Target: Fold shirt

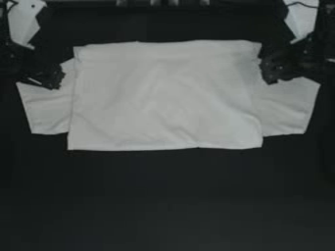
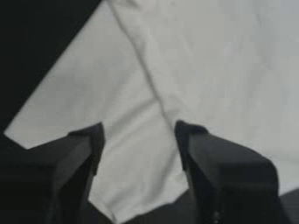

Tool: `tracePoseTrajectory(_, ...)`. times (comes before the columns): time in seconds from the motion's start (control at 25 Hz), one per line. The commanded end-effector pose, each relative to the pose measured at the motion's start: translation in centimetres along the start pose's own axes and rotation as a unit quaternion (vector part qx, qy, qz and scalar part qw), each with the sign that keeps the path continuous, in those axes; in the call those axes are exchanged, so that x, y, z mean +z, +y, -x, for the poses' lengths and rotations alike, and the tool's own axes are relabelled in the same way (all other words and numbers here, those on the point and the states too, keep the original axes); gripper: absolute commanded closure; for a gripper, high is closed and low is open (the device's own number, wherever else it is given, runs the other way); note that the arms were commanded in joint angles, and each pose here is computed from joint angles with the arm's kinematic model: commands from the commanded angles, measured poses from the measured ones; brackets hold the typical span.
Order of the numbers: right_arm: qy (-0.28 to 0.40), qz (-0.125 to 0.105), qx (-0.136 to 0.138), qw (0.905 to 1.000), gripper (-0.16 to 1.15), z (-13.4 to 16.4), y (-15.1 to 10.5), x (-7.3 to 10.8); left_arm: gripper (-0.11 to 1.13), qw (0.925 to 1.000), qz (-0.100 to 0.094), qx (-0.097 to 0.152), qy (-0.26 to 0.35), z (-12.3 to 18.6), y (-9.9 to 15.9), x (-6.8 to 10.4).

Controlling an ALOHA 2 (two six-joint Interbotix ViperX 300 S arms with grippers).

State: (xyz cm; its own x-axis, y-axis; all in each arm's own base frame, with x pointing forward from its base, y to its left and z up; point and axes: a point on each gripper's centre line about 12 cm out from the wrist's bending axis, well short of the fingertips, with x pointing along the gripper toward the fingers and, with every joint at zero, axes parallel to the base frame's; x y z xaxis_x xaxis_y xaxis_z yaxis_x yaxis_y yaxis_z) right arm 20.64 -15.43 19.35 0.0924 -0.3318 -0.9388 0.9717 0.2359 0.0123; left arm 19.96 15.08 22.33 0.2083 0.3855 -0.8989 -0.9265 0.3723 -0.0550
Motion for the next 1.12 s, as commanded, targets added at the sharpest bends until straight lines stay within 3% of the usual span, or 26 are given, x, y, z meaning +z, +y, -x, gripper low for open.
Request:
tracePoseTrajectory(0.04,-0.013,-0.024,0.002,0.9996,0.00,0.7,-0.2,-0.6,0.18,0.9999,0.009,-0.004,-0.011,0.6,-0.3,-0.8)
tracePoseTrajectory(0.12,-0.010,-0.049,-0.003,0.9987,0.00,0.4,-0.7,-1.3,0.18,0.9999,0.015,-0.001,-0.004,0.2,-0.3,-1.6)
tracePoseTrajectory(0.28,-0.005,-0.075,-0.007,0.9972,0.00,-0.1,-1.6,-2.4,0.14,0.9996,0.027,0.004,0.011,-0.8,0.1,-3.0)
tracePoseTrajectory(0.48,0.007,-0.092,-0.015,0.9956,0.00,-0.9,-2.4,-3.5,0.07,0.9991,0.040,0.001,0.015,-1.7,0.4,-3.9)
tracePoseTrajectory(0.84,0.011,-0.129,0.004,0.9916,0.00,-2.9,-3.7,-4.3,0.06,0.9986,0.039,0.016,0.032,-3.4,1.0,-4.9)
tracePoseTrajectory(1.12,0.023,-0.141,-0.007,0.9897,0.00,-3.8,-4.5,-4.8,0.06,0.9982,0.036,0.017,0.044,-5.4,0.9,-5.2)
